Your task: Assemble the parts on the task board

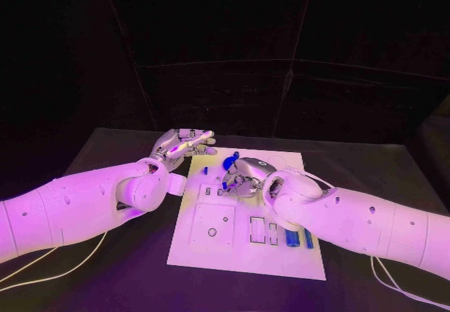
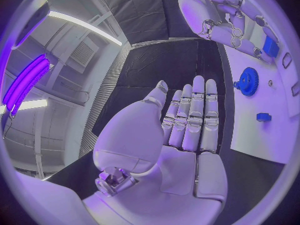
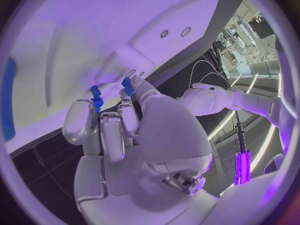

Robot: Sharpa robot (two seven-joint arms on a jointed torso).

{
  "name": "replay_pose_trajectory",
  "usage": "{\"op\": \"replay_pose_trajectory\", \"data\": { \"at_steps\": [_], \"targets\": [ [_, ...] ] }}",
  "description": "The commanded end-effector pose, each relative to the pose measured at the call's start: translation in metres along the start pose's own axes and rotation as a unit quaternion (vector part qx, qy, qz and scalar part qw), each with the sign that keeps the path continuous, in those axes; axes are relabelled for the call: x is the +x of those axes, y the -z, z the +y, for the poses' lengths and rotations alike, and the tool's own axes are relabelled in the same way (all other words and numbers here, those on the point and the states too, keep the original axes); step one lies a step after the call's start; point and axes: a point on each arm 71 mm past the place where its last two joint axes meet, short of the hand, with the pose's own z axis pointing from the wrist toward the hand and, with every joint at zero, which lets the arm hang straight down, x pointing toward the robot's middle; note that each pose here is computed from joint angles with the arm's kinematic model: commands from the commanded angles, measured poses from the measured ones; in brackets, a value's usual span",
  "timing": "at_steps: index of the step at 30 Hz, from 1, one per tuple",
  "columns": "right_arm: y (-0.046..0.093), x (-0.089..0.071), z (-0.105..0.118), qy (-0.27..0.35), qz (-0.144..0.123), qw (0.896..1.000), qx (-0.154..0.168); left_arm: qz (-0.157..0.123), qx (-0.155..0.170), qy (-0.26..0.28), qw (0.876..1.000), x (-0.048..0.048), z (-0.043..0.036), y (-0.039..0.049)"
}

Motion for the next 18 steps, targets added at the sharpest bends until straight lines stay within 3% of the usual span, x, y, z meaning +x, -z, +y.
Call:
{"op": "replay_pose_trajectory", "data": {
  "at_steps": [1, 8, 18],
  "targets": [
    [-0.0002, 0.0029, -0.0010, 0.014, 0.015, 1.000, 0.006, 0.007, 0.007, 0.003, 1.000, 0.0016, -0.0019, -0.0008],
    [0.0001, 0.0078, -0.0033, 0.018, 0.031, 0.999, 0.015, 0.008, 0.007, 0.004, 1.000, 0.0028, -0.0016, -0.0014],
    [-0.0009, 0.0099, -0.0015, 0.020, 0.032, 0.999, 0.015, 0.009, 0.007, 0.004, 1.000, 0.0032, -0.0013, -0.0019]
  ]
}}
